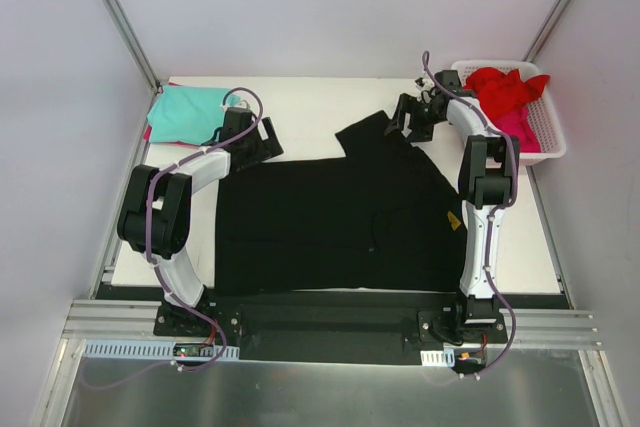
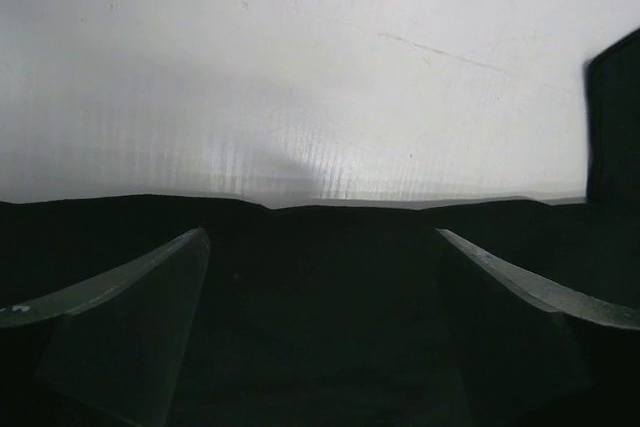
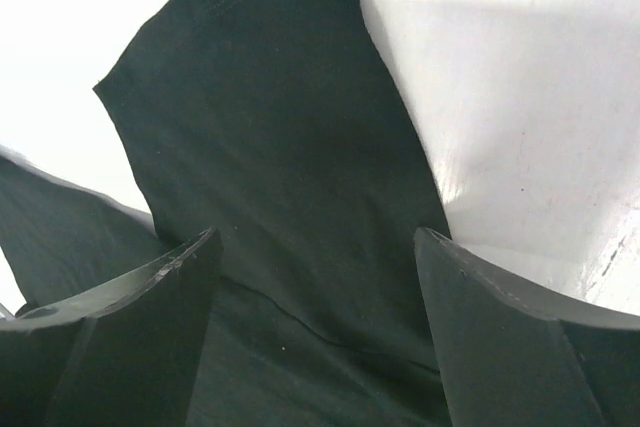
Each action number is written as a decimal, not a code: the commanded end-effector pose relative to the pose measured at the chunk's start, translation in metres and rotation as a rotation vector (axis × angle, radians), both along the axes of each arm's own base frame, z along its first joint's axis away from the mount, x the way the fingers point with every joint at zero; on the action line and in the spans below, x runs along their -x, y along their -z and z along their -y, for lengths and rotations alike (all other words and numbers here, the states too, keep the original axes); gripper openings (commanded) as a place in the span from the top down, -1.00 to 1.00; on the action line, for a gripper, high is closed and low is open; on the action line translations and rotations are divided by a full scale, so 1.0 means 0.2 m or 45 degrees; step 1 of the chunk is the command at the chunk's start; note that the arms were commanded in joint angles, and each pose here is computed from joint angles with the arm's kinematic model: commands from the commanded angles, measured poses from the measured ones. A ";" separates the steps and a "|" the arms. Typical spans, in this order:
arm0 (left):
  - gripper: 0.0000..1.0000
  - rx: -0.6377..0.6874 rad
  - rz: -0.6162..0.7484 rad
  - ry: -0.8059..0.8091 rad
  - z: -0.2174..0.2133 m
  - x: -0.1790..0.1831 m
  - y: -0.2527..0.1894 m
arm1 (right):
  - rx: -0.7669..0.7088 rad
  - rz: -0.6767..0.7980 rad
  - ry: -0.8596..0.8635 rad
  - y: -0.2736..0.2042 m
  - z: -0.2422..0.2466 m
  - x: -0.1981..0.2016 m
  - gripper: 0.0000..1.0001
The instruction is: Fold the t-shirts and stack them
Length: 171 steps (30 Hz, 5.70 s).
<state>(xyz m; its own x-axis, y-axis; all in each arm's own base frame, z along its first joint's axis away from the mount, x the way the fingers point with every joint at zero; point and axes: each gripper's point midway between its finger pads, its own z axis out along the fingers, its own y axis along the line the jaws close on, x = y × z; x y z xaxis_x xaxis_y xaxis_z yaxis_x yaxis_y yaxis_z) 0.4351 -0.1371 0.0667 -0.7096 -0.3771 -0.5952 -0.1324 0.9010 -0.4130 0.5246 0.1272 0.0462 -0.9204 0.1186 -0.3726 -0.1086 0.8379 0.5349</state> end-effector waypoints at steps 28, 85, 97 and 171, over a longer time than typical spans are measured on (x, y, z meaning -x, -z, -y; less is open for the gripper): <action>-0.98 -0.286 0.010 0.055 0.00 0.20 -0.15 | 0.438 -0.007 0.140 -0.37 0.13 0.45 -0.63; -0.97 -0.190 -0.014 -0.219 -0.16 0.64 0.22 | 0.671 -0.231 0.294 0.08 0.33 1.05 -0.68; -0.98 -0.221 0.059 -0.168 -0.11 0.50 0.05 | 0.656 -0.153 0.300 -0.09 0.30 0.91 -0.68; -0.98 -0.181 0.053 -0.188 -0.13 0.26 -0.03 | 0.445 -0.069 0.230 -0.20 0.18 0.52 -0.67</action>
